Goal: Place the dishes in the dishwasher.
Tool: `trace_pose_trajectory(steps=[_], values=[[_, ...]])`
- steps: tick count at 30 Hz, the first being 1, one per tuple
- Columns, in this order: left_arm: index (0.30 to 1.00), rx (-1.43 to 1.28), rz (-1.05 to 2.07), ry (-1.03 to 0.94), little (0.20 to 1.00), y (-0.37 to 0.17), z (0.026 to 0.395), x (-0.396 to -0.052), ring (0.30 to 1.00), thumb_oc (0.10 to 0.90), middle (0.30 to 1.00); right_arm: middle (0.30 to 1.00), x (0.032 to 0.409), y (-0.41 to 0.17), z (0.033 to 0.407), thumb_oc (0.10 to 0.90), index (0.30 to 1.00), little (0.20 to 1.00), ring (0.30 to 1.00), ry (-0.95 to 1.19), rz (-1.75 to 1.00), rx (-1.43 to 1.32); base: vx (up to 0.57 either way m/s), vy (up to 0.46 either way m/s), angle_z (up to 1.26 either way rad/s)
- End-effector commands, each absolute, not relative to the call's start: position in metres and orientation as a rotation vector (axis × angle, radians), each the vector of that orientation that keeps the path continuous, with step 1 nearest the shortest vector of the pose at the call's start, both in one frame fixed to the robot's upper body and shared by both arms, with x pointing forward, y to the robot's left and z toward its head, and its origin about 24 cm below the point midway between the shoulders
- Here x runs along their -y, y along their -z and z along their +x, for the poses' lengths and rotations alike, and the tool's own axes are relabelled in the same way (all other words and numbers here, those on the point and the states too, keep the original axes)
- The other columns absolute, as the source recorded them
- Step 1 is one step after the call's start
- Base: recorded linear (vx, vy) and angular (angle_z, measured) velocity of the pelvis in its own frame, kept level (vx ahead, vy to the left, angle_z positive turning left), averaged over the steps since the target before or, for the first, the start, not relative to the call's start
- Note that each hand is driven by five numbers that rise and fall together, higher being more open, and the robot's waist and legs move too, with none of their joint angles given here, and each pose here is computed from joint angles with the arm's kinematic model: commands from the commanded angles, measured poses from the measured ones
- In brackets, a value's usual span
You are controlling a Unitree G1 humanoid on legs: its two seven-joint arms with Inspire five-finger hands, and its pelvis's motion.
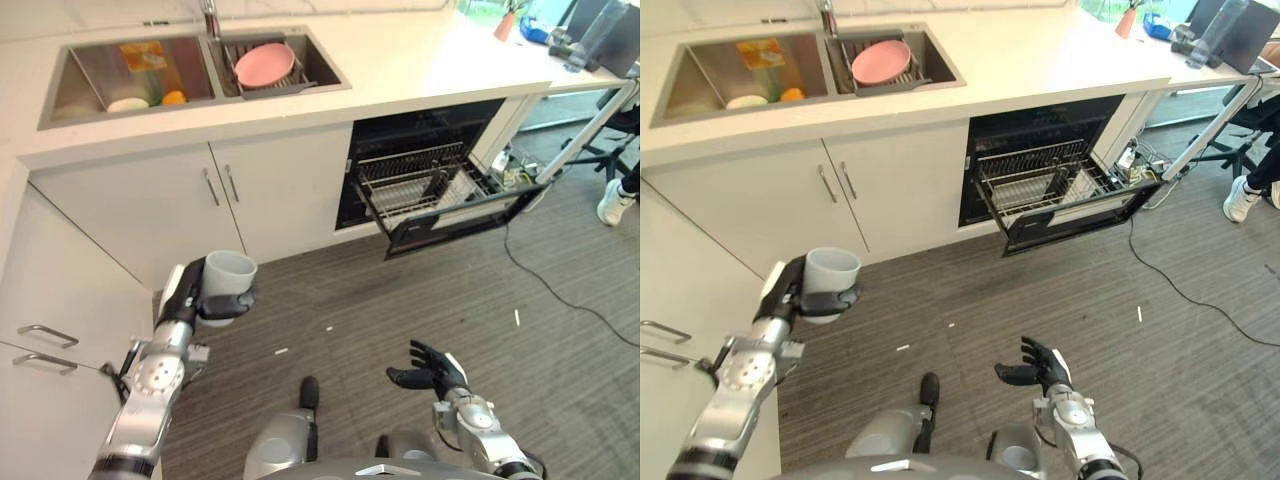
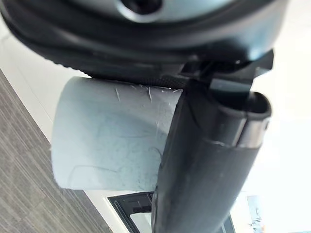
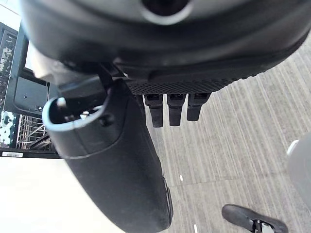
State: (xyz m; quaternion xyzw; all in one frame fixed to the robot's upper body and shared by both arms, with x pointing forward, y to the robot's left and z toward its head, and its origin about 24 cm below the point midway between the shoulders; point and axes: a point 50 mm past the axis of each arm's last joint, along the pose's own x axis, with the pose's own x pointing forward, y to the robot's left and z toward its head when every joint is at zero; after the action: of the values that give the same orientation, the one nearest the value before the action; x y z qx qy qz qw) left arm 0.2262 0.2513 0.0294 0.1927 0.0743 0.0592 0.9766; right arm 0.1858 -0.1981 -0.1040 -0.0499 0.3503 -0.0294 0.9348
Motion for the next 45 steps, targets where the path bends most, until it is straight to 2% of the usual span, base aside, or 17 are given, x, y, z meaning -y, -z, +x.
trace_pose_trajectory(steps=[1, 11, 22, 36, 45], values=[[0.3, 0.03, 0.393, -0.093, 0.3, -0.06, 0.227, -0.242, 0.3, 0.4, 0.3, 0.9, 0.211, 0.085, 0.211, 0.8, 0.9, 0.9, 0.9, 0.115, -0.115, -0.6, 0.37, -0.142, -0.25], [0.3, -0.044, 0.403, -0.138, 0.3, -0.043, 0.22, -0.251, 0.3, 0.4, 0.3, 0.9, 0.21, 0.096, 0.194, 0.8, 0.9, 0.9, 0.9, 0.08, -0.133, -0.664, 0.36, -0.151, -0.11], [0.3, -0.04, 0.348, -0.141, 0.3, -0.041, 0.223, -0.244, 0.3, 0.4, 0.3, 0.9, 0.229, 0.086, 0.2, 0.8, 0.9, 0.9, 0.9, 0.136, -0.152, -0.624, 0.26, -0.219, 0.21], [0.3, -0.075, 0.386, -0.116, 0.3, -0.037, 0.218, -0.246, 0.3, 0.4, 0.3, 0.9, 0.227, 0.103, 0.184, 0.8, 0.9, 0.9, 0.9, 0.132, -0.182, -0.723, 0.21, 0.056, -0.27], [0.3, -0.043, 0.415, -0.094, 0.3, -0.047, 0.226, -0.249, 0.3, 0.4, 0.3, 0.9, 0.241, 0.095, 0.19, 0.8, 0.9, 0.9, 0.9, 0.201, -0.163, -0.69, 0.07, -0.018, -0.17]])
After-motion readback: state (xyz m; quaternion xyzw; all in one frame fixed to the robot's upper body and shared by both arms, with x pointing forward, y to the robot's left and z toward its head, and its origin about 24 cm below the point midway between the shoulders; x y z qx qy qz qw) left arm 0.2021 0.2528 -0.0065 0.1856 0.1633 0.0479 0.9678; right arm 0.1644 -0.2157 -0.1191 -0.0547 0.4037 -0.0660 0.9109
